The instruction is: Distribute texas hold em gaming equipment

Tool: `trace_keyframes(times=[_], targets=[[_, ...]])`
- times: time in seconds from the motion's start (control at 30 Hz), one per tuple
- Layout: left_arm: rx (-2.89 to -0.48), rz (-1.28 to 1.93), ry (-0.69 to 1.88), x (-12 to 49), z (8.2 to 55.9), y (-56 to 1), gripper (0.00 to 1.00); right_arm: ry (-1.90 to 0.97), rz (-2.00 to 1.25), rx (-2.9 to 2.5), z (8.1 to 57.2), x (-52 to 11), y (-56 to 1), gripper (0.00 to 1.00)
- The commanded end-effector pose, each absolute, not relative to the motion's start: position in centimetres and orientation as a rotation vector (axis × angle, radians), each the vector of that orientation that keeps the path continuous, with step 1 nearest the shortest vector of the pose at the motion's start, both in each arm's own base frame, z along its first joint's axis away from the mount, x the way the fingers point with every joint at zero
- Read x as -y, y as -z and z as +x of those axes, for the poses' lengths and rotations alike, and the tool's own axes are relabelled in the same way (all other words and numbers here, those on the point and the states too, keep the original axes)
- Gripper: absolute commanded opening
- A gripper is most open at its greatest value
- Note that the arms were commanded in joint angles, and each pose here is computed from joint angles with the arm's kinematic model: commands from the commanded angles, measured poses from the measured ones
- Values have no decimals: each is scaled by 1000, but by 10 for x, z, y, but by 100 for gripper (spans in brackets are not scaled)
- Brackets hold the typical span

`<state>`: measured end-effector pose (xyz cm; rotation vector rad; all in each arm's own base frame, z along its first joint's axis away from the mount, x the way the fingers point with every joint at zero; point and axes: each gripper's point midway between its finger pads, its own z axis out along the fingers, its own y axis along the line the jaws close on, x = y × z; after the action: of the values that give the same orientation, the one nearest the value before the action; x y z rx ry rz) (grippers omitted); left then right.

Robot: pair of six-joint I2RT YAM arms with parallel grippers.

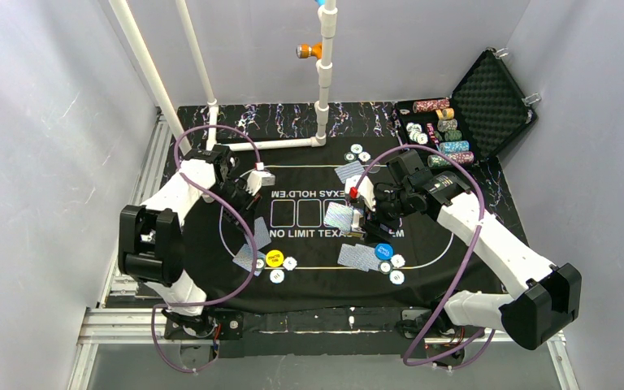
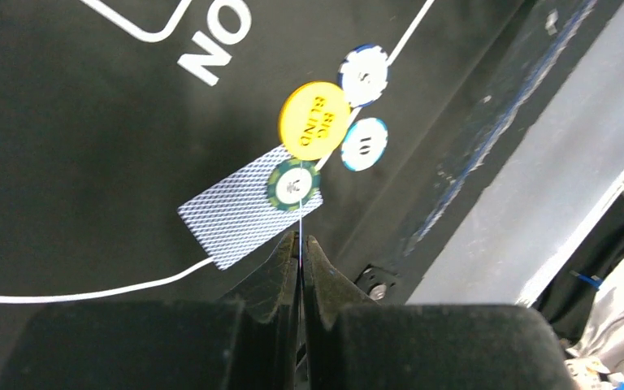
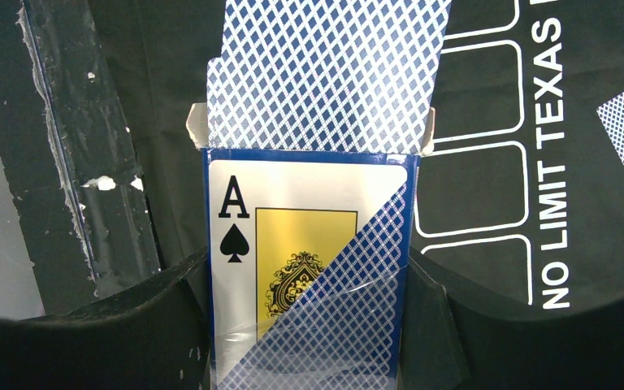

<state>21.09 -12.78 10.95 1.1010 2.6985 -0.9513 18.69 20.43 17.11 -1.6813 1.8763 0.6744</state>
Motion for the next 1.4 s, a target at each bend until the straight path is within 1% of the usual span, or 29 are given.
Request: trace_keyframes(times=[0.0, 0.4, 0.63, 1.07, 1.1, 1.2, 1.3, 1.33, 1.37], targets=[[-2685, 1314, 855, 102, 211, -90, 0, -683, -1671, -1770, 188, -212, -192, 1], [-2715, 1454, 719, 75, 219, -51, 0, -686, -1672, -1772, 188, -213, -191, 1], [-2742, 1474, 752, 73, 207, -39, 0, -687, -1673, -1776, 189, -213, -190, 1], [-2740, 1500, 825, 86, 181, -37, 0, -690, -1674, -1782, 188, -213, -188, 1], [-2738, 1499, 819, 86, 181, -38, 3, -690, -1674, -1782, 188, -213, -188, 1], [-2742, 1473, 788, 86, 182, -43, 26, -688, -1674, -1783, 188, -212, -188, 1], [-2696, 1447, 762, 89, 188, -58, 49, -688, -1674, -1782, 189, -213, -188, 1], [-2676, 1439, 757, 91, 190, -65, 53, -689, -1674, -1783, 188, -213, -188, 1], [-2663, 1432, 756, 93, 192, -70, 55, -690, -1674, -1782, 188, -213, -188, 1]])
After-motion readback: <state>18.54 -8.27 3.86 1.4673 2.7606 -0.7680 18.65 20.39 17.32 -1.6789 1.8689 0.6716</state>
